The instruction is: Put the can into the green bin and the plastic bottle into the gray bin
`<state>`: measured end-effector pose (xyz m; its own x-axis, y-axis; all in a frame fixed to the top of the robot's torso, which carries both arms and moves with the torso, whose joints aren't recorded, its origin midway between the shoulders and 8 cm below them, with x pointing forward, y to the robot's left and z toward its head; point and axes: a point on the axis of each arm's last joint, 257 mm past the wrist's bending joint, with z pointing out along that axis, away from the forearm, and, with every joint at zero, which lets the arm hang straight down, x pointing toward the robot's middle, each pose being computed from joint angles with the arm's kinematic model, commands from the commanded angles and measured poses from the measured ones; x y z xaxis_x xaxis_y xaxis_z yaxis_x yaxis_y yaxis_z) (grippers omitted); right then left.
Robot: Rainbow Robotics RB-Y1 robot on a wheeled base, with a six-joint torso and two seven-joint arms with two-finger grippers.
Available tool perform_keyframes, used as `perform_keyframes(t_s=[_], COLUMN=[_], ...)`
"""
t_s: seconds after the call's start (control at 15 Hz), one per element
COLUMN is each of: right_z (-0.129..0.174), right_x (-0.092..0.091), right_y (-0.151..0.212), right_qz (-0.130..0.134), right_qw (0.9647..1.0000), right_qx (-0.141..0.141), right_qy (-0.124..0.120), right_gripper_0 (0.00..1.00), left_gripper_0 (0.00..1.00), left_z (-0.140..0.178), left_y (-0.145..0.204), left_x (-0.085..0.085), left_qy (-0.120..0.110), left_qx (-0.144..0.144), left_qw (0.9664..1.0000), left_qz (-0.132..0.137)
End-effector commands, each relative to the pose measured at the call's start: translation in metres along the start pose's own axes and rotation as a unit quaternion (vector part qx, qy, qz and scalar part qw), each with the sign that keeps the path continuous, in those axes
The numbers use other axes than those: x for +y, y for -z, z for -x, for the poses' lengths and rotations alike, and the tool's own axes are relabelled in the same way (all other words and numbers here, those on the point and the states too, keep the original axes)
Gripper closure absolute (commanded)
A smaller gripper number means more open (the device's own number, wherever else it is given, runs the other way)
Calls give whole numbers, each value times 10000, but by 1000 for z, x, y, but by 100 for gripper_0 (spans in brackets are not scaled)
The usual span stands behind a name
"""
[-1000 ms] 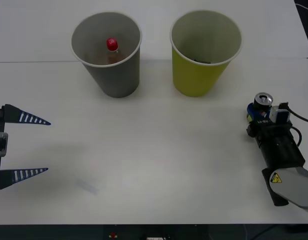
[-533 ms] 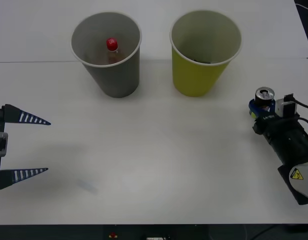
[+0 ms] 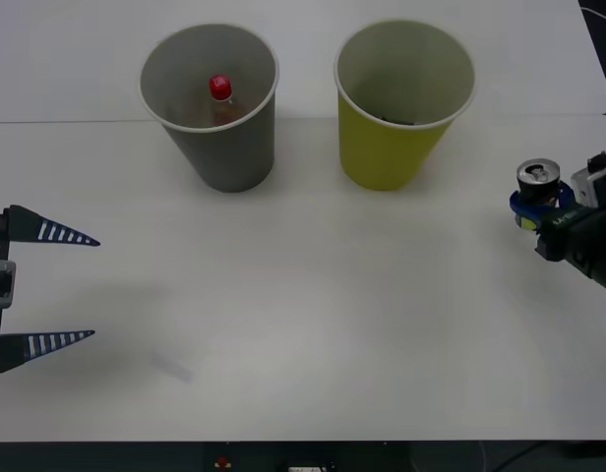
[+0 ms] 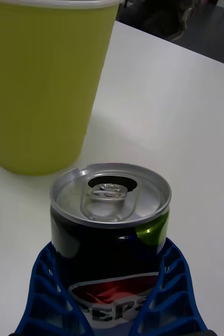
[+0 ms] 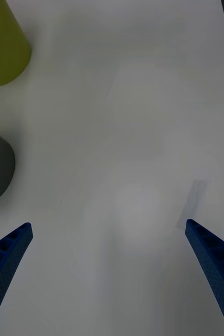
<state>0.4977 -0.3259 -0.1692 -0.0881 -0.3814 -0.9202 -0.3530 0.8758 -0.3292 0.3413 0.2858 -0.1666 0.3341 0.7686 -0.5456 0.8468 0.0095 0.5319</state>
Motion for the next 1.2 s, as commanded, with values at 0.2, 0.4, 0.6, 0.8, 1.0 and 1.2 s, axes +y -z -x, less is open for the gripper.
perform_keyframes(t_s=[0.2, 0.4, 0.6, 0.8, 1.0, 1.2], right_z=[22, 46, 69, 96, 118, 137], right_x=[3, 7, 12, 14, 8, 0], right_y=[27, 47, 67, 80, 81, 77], right_qz=[335, 716, 921, 1085, 1218, 1307], right_qw=[9981, 9898, 9805, 9754, 9768, 9771], right_qx=[276, 500, 794, 1059, 1178, 1400], right_qy=[-431, -1130, -1545, -1600, -1310, -925], right_gripper_0=[100, 100, 100, 100, 100, 100], left_gripper_0=[0, 0, 0, 0, 0, 0], left_z=[0, 0, 0, 0, 0, 0], left_y=[0, 0, 0, 0, 0, 0], left_x=[0, 0, 0, 0, 0, 0], left_qy=[0, 0, 0, 0, 0, 0], left_qx=[0, 0, 0, 0, 0, 0], left_qw=[10000, 10000, 10000, 10000, 10000, 10000], left_qz=[0, 0, 0, 0, 0, 0])
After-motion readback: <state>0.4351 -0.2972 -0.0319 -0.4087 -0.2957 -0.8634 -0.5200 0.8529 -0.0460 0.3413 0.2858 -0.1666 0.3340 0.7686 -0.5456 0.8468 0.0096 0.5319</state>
